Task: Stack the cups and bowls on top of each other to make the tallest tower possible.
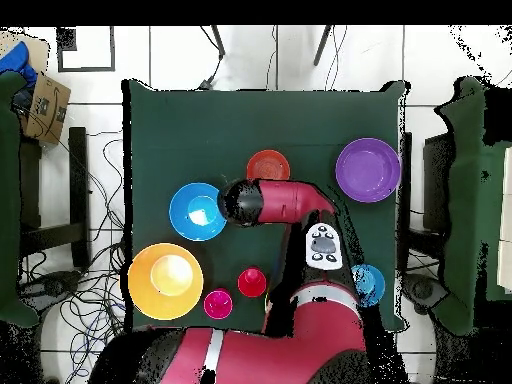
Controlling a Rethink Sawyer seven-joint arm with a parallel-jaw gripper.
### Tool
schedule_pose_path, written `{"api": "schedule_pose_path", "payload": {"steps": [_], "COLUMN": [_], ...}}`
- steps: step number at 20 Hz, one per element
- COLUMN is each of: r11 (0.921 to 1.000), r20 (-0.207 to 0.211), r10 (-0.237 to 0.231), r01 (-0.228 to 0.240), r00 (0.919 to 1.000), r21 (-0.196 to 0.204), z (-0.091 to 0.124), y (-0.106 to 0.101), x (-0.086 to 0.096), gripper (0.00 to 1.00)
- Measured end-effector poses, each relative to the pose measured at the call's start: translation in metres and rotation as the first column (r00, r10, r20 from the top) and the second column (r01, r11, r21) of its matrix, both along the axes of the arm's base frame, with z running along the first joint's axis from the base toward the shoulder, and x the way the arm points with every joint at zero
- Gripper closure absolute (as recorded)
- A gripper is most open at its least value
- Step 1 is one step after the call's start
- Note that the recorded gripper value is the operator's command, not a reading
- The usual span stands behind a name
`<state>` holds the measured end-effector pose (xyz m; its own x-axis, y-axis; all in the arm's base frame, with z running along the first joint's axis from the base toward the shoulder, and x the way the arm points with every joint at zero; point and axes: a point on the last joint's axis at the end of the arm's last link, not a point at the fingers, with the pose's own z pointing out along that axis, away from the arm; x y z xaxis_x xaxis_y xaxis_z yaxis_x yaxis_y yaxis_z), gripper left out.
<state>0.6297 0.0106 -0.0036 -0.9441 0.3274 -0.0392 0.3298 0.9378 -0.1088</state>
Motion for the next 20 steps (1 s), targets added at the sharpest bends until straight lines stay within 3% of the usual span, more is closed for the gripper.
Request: {"api": "schedule_pose_path", "payload": {"steps": [8, 14, 20], "r11": [0.9991, 0.9988, 0.9984], "r20": [-0.083, -0.118, -0.186], "r10": [-0.021, -0.029, -0.047], "r01": [0.018, 0.024, 0.041], "r00": [0.9963, 0.9925, 0.9814], "r21": [-0.038, -0.044, -0.039], "z": [-0.006, -0.012, -0.013], "y": [-0.02, -0.024, -0.025], "x": [0.016, 0.026, 0.031], "gripper": [1.0, 1.0, 1.0]}}
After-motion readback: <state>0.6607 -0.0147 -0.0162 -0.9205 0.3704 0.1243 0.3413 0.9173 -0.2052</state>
